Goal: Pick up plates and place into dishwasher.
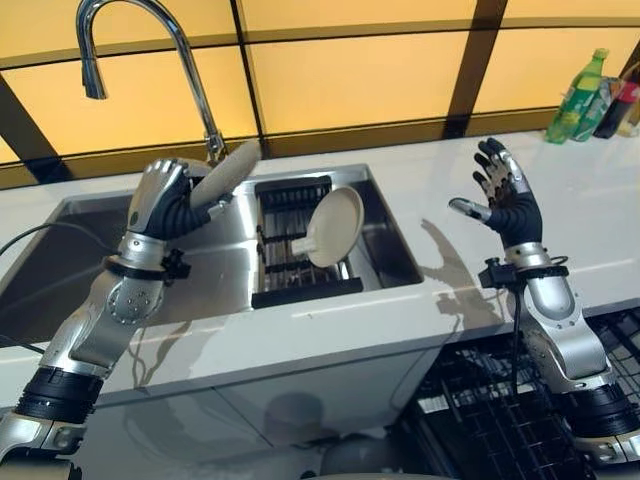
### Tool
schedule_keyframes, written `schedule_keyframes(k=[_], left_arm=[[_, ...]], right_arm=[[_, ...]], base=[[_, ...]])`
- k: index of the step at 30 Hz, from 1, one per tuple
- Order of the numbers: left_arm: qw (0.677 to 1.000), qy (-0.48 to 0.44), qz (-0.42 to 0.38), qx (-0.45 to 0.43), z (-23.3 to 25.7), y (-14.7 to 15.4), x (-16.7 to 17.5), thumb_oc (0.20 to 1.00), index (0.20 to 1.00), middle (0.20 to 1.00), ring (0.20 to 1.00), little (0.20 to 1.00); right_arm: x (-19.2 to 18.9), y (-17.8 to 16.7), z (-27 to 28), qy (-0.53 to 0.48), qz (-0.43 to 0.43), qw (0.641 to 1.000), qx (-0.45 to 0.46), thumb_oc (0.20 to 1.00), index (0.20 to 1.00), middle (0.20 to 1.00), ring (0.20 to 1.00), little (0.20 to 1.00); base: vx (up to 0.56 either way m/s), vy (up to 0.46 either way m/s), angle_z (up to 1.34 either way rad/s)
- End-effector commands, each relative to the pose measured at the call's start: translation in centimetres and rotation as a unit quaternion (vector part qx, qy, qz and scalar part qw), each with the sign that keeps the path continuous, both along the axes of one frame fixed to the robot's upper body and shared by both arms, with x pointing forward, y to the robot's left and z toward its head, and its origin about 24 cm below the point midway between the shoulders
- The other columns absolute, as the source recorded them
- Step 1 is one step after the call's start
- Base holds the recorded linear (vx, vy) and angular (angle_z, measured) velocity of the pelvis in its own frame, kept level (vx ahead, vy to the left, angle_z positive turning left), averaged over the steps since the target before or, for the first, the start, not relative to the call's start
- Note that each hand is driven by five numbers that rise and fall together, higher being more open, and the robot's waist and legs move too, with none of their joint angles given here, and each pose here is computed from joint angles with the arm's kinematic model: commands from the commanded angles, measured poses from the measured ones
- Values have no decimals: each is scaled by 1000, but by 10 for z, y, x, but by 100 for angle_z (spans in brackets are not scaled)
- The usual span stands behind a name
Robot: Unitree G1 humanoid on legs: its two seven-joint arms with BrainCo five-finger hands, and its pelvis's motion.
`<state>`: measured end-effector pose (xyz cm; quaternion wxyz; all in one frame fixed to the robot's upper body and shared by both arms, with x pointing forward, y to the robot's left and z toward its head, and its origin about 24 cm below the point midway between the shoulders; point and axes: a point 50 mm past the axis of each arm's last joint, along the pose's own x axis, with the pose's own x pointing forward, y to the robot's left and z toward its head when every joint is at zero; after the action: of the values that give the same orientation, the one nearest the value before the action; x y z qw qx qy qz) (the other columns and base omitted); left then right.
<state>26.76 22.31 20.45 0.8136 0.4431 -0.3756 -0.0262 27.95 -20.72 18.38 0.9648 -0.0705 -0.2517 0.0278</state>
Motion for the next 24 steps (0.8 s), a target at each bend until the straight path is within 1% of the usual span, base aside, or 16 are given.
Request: schedule_keyframes(k=[1,3,6,9,13,17,20,23,24], left_arm=[[981,-1,-194,-15,46,-35,-9,200,200,200,200,200],[961,38,-274,-23,49,-49,-17,200,200,200,200,200],[928,88,-361,-20,50,-64,-23,200,200,200,200,200],[902,113,-416,-12,52,-76,-29,200,200,200,200,200],[887,128,-443,-12,53,-82,-31,200,200,200,200,200],[875,143,-462,-32,55,-83,-30,200,200,200,200,200],[861,151,-484,-45,56,-84,-32,200,200,200,200,200],[856,149,-493,-45,57,-84,-32,200,200,200,200,200],[856,149,-493,-44,58,-83,-32,200,200,200,200,200]], right_arm=[[-2,22,38,-85,51,995,-21,1000,1000,1000,1000,1000],[-2,26,40,-88,62,994,-28,1000,1000,1000,1000,1000],[-2,34,43,-85,89,992,-32,1000,1000,1000,1000,1000],[-3,41,44,-72,128,989,-25,1000,1000,1000,1000,1000],[-1,47,42,-61,154,986,-21,1000,1000,1000,1000,1000],[-4,55,38,-43,207,977,-5,1000,1000,1000,1000,1000],[-4,65,31,-8,288,958,7,1000,1000,1000,1000,1000],[-8,76,24,27,388,921,25,1000,1000,1000,1000,1000],[-9,78,22,33,405,913,27,1000,1000,1000,1000,1000]], base=[[-93,-70,2],[-82,-60,6],[-64,-52,9],[-50,-42,3],[-32,-33,2],[-17,-18,0],[0,0,0],[0,0,0],[0,0,0]])
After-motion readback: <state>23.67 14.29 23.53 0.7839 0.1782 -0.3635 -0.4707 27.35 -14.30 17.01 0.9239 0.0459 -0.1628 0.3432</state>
